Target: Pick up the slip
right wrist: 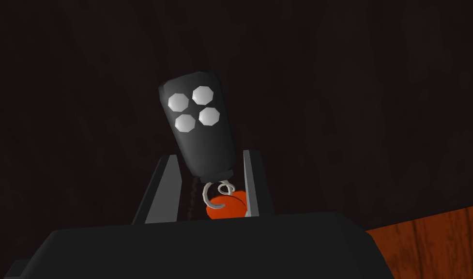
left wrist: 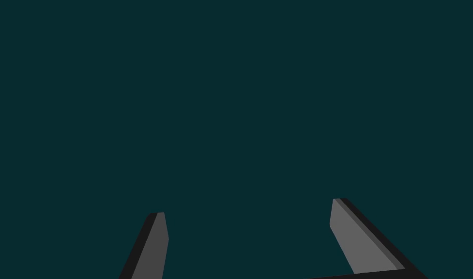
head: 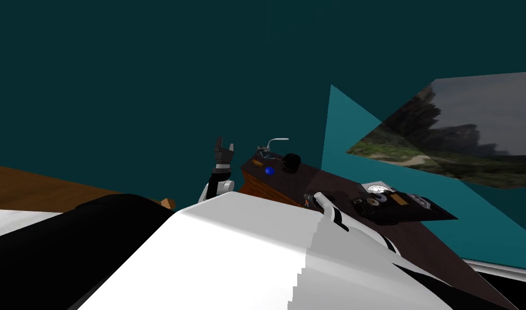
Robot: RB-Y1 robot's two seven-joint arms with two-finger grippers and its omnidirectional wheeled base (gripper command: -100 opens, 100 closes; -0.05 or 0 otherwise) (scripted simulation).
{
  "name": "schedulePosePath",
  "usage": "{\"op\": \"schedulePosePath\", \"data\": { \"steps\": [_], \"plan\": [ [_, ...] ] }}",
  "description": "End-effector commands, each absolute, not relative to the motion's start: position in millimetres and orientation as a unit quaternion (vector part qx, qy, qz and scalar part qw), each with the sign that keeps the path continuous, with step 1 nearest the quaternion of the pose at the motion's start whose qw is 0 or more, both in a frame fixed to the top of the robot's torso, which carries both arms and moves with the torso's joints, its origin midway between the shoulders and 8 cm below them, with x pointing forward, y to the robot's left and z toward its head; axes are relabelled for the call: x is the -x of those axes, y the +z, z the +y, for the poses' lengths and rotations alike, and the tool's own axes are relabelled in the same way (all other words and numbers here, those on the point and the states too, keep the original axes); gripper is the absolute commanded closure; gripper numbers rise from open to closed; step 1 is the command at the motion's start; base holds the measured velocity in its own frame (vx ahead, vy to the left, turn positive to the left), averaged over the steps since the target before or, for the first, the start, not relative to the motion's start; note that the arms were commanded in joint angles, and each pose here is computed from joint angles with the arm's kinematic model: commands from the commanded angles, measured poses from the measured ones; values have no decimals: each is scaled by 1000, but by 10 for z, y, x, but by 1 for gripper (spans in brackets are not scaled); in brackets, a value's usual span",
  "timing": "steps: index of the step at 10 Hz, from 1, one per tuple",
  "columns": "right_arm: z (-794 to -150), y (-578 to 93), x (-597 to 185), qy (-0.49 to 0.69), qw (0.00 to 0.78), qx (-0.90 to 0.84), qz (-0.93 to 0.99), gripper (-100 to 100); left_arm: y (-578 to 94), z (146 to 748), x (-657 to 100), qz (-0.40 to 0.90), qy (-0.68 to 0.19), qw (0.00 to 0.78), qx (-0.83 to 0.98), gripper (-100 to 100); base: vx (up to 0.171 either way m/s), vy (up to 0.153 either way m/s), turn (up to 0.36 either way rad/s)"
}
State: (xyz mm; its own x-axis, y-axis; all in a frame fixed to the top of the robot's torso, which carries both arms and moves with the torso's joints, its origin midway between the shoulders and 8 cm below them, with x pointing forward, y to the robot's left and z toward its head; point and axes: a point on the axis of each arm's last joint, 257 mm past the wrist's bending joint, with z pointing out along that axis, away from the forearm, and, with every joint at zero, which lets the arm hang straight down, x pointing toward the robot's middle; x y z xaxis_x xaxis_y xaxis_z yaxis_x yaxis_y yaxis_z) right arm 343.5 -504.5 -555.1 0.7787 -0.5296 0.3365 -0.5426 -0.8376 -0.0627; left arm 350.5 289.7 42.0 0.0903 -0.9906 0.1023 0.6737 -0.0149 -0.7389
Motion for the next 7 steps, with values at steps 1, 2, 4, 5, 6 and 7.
{"op": "schedulePosePath", "data": {
  "steps": [1, 2, 4, 5, 6, 7],
  "plan": [
    [-5036, -5500, -3495, 172, 15, -946, -273, 100, 420, 2897, -3505, 239, -631, 660, 331, 0, 26, 41, -152],
    [-5040, -5495, -3502, 173, 16, -946, -272, 100, 420, 2898, -3504, 239, -631, 660, 331, 0, 25, 40, -112],
    [-5035, -5428, -3572, 173, 12, -952, -254, 100, 420, 2898, -3504, 239, -631, 660, 331, 0, 34, 50, -176],
    [-5033, -5404, -3597, 173, 11, -953, -248, 100, 420, 2898, -3504, 239, -631, 660, 331, 0, 29, 64, -111],
    [-5044, -5414, -3574, 173, 12, -952, -253, 100, 420, 2897, -3505, 239, -631, 660, 331, 0, 10, 31, -23],
    [-5041, -5414, -3573, 173, 12, -952, -252, 0, 420, 2897, -3505, 239, -631, 660, 331, 0, 2, 6, 4]
  ]
}}
